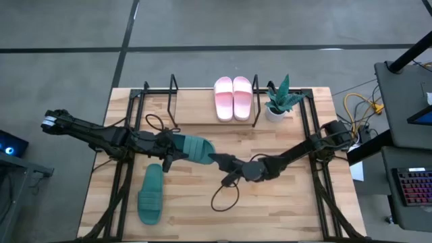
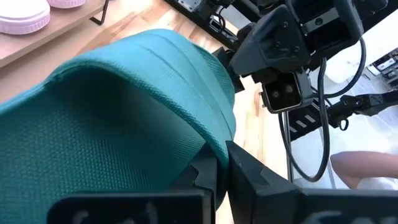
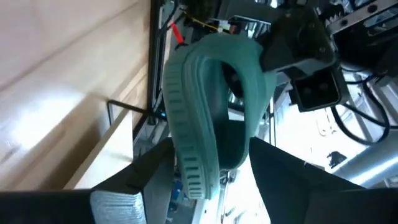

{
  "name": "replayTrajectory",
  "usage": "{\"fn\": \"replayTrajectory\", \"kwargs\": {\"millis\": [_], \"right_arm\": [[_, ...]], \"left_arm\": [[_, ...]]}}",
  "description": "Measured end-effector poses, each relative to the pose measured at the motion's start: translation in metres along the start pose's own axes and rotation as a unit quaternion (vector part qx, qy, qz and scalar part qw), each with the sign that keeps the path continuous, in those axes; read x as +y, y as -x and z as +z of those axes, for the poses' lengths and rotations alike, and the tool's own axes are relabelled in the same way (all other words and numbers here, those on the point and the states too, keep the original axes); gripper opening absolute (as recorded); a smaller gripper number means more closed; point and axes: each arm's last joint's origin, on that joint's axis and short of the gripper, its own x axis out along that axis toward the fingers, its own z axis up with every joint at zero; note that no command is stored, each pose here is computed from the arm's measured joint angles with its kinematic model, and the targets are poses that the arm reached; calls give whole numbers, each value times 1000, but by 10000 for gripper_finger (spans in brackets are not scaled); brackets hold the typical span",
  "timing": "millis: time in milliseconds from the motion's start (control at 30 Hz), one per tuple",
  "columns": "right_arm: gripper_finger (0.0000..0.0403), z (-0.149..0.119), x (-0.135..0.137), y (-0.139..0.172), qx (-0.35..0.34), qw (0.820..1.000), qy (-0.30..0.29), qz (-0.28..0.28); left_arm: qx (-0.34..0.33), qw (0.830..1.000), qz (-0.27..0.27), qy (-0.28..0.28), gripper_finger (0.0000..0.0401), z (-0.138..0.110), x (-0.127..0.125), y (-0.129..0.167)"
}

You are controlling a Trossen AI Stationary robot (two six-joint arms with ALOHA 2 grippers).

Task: Pick and place slides into the shelf
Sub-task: Put the top green slipper on the shelf

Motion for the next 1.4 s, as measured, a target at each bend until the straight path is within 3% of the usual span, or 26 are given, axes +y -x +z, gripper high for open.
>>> {"fn": "replayTrajectory", "kwargs": {"millis": [300,500,567,667,767,933,1167,1400], "right_arm": [[129,2,4,3,-11,1000,16,20],[54,2,4,3,-9,1000,-20,22],[31,2,4,3,-8,999,-28,21],[30,0,2,4,7,999,-40,18],[30,-1,1,4,33,997,-65,17],[28,-3,1,6,81,993,-89,18],[28,-4,2,11,139,982,-124,14],[27,-16,-19,19,170,957,-235,-23]], "left_arm": [[-5,1000,-5,-11,0,1,-1,0],[-33,998,-6,-47,4,4,-2,-1],[-52,996,-5,-76,14,6,-4,-1],[-78,987,-2,-143,36,10,-6,0],[-95,973,6,-209,67,13,-7,1],[-147,933,38,-326,127,21,-11,5],[-218,884,55,-409,188,35,-17,25],[-247,846,90,-464,194,38,-14,47]]}}
